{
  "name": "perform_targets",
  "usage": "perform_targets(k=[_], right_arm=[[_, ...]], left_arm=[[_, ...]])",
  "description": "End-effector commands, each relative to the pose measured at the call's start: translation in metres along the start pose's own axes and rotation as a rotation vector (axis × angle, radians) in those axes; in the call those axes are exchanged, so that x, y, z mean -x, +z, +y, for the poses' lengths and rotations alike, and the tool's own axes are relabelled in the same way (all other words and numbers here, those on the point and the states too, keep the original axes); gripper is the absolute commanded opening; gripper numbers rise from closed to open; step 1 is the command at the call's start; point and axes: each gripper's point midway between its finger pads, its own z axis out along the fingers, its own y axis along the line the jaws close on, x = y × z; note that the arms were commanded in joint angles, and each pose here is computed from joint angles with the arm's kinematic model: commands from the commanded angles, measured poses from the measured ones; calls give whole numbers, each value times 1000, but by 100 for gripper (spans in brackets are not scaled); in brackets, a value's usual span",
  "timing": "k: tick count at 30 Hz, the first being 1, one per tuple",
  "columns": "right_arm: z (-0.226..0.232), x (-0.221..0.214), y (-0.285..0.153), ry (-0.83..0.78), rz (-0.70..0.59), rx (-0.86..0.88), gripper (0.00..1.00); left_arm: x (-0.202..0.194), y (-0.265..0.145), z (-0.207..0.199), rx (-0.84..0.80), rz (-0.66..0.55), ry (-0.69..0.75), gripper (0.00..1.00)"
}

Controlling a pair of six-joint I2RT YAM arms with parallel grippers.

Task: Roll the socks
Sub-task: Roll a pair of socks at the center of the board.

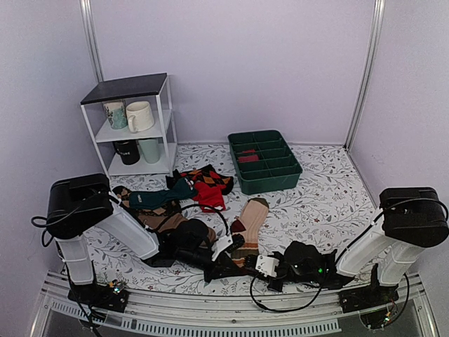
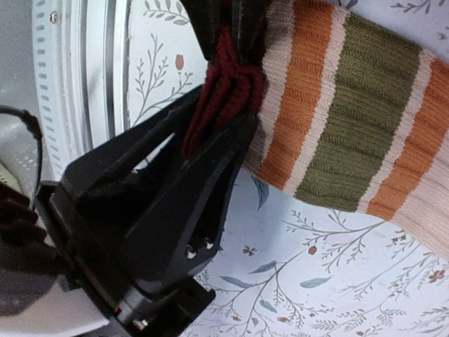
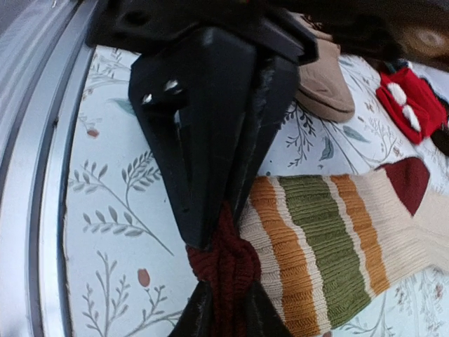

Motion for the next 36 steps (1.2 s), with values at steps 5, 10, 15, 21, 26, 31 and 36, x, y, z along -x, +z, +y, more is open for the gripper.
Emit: perform_targets(k=[5, 10, 15, 21, 26, 31, 36], right_arm=[[-1, -24, 5, 101, 98, 3, 7], [3, -35, 2, 301, 148, 131, 6], [13, -39, 2, 502, 224, 278, 6], [34, -43, -1, 733, 352, 436, 7], [44, -56, -5, 889, 455, 479, 7], [48, -58, -9, 1041, 521, 522, 7], [47, -62, -10, 1144, 582, 523, 7]], left_arm=[[-79, 0, 20, 75, 242, -102, 0], [-29, -23, 30, 235, 92, 53, 4], [17, -54, 22, 392, -48, 315, 26], [33, -74, -13, 417, -146, 547, 69], [17, -68, -35, 329, -124, 623, 65], [9, -61, -42, 338, -107, 732, 66], [7, -41, -47, 302, -57, 803, 63]])
